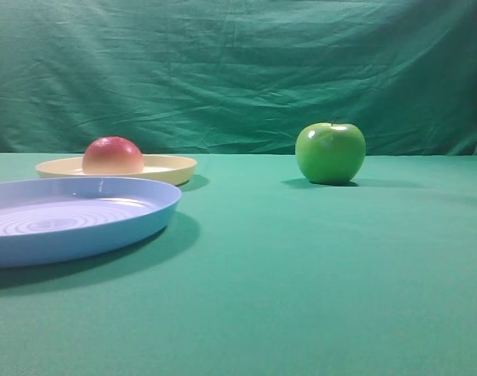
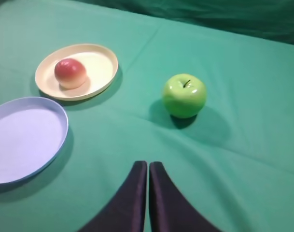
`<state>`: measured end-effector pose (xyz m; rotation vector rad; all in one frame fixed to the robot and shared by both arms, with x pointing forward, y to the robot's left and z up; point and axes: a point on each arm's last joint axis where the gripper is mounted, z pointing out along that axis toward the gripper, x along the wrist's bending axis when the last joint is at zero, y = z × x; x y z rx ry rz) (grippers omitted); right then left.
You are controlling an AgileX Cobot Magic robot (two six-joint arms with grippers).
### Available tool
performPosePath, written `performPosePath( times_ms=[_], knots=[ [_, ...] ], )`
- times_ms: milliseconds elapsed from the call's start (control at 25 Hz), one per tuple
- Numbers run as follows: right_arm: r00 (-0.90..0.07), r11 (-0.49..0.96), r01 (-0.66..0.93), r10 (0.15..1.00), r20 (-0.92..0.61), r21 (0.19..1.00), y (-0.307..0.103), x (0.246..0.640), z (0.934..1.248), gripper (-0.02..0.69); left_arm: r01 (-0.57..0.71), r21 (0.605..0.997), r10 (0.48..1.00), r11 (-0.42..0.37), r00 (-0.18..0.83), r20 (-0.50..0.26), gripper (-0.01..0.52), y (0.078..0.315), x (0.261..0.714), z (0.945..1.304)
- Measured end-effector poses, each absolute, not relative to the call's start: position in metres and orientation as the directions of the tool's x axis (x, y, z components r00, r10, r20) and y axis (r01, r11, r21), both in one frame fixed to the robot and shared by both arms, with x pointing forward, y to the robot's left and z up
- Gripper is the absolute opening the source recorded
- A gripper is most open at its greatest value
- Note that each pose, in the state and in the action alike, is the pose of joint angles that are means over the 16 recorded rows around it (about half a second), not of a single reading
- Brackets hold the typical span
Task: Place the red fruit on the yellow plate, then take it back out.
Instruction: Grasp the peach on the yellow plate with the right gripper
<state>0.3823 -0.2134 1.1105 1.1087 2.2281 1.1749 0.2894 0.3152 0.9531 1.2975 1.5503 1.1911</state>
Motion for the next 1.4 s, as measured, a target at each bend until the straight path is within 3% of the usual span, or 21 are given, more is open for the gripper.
performPosePath(
  times_ms=[760,1120,1280,1400],
  knots=[
    [-0.773,0.494,0.507,0.622,0.12,0.706,-0.118,0.527,1.095,0.0,0.259,0.965,0.984,0.042,-0.18,0.006,0.0,0.315,0.289,0.953],
    [-0.854,0.576,0.427,0.511,0.101,0.697,-0.045,0.581,1.08,0.006,0.259,0.965,0.984,0.042,-0.18,0.006,0.0,0.315,0.289,0.953],
    [-0.889,0.61,0.374,0.45,0.084,0.699,-0.007,0.594,1.067,0.058,0.259,0.965,0.984,0.042,-0.18,0.006,0.0,0.315,0.289,0.953],
    [-0.912,0.632,0.334,0.405,0.07,0.699,0.018,0.598,1.054,0.145,0.259,0.965,0.984,0.041,-0.18,0.006,0.0,0.315,0.289,0.953]
  ],
)
